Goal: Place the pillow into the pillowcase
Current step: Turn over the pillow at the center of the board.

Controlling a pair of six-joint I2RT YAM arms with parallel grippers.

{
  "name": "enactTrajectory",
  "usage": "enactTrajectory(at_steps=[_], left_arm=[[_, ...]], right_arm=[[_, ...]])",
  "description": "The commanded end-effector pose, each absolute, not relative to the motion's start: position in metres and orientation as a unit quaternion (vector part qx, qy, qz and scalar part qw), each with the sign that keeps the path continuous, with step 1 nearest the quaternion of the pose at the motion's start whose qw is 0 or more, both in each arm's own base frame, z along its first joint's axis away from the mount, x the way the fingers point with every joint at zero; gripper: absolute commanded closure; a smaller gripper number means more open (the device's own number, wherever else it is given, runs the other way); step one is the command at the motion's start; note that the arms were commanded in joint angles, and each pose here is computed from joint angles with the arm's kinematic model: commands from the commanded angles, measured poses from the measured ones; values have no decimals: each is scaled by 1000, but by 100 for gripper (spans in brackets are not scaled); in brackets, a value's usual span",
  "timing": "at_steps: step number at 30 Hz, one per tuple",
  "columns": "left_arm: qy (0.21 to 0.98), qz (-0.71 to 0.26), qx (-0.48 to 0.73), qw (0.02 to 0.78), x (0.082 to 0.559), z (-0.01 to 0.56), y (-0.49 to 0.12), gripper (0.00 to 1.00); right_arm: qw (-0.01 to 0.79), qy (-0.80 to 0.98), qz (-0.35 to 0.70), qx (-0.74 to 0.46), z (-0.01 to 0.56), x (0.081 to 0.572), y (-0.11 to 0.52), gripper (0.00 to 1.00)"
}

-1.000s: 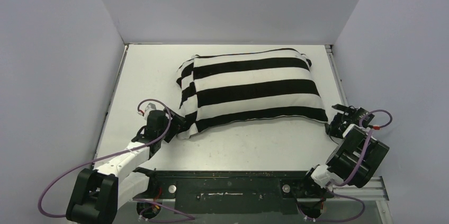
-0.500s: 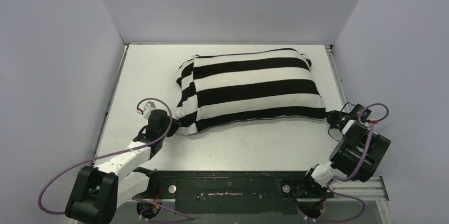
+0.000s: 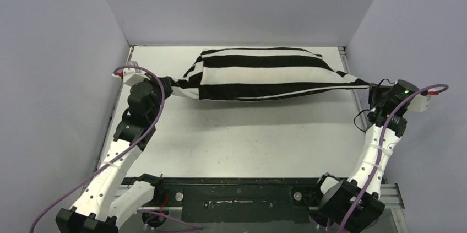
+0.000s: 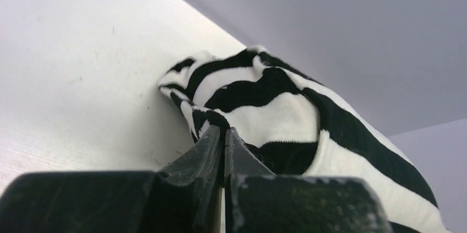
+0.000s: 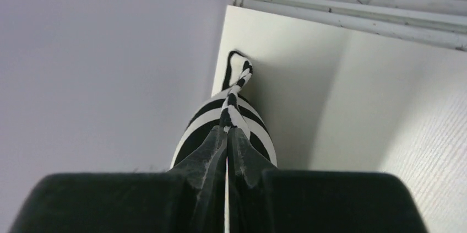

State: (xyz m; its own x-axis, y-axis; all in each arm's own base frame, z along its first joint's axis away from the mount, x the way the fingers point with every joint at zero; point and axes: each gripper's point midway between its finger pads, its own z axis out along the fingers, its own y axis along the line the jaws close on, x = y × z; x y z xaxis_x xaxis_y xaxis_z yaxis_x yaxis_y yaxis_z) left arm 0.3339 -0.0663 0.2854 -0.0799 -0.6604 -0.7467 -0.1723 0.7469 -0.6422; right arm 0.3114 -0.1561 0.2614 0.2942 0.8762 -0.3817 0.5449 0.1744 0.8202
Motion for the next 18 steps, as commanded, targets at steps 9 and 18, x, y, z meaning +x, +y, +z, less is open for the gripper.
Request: enactTrajectory(at_steps=[9,18], left_arm=[[566,-144,-239,775,303,512,-28,100],[577,-156,-232,767,340,511,-47,100]], right_arm=[[681,504,102,521,497,264,-154,100],[628,584,191,477,455,328,-117,76]])
